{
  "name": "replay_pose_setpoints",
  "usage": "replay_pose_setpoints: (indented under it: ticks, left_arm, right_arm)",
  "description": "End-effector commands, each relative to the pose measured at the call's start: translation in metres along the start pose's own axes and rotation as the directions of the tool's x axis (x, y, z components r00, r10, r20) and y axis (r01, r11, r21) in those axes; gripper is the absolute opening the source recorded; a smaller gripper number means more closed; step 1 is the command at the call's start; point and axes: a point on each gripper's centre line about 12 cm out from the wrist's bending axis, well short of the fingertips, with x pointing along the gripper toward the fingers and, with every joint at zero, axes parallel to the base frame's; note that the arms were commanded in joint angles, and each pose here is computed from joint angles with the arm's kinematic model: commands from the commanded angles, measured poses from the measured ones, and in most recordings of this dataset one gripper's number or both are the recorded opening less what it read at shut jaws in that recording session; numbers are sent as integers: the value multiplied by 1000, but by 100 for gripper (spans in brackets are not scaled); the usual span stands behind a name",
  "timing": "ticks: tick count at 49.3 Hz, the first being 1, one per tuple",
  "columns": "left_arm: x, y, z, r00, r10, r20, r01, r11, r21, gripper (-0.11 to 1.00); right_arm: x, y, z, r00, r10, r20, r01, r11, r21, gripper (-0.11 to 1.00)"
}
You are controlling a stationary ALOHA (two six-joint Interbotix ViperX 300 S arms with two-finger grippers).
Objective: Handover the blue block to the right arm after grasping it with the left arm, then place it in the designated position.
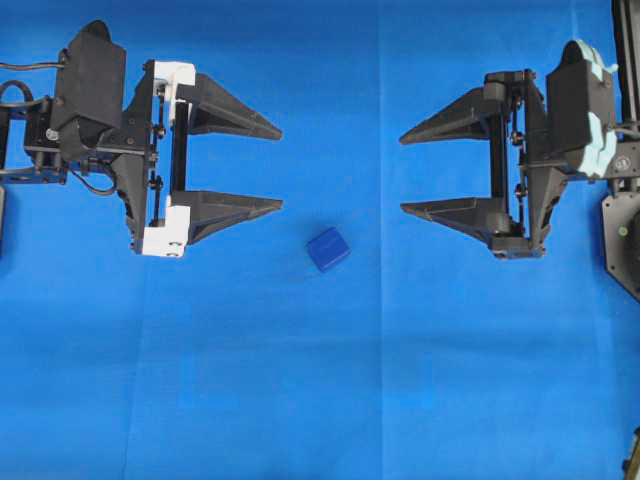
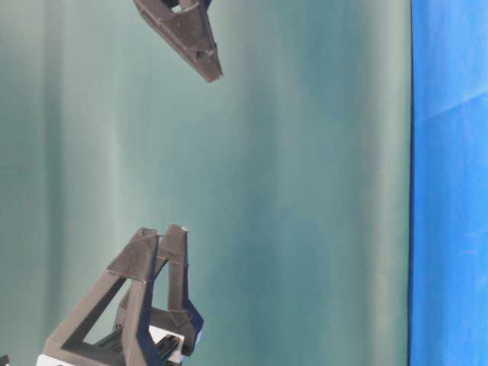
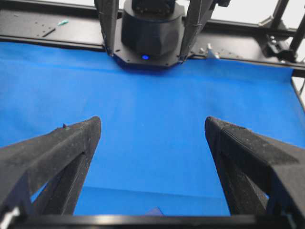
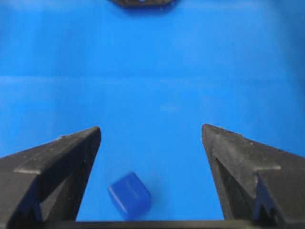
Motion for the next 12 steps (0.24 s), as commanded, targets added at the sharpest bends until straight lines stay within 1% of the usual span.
replay_pose_setpoints:
  ticks: [1,12]
  left_arm:
    - [-4,-1,12,999,-4,41,4,1000,3,93]
    - [-4,-2,12,999,-6,41,6,1000,3,93]
  right_arm:
    - [-2,1,5,998,24,57,-24,1000,-3,83]
    - [-4,-2,-5,995,44,86,-43,999,-6,83]
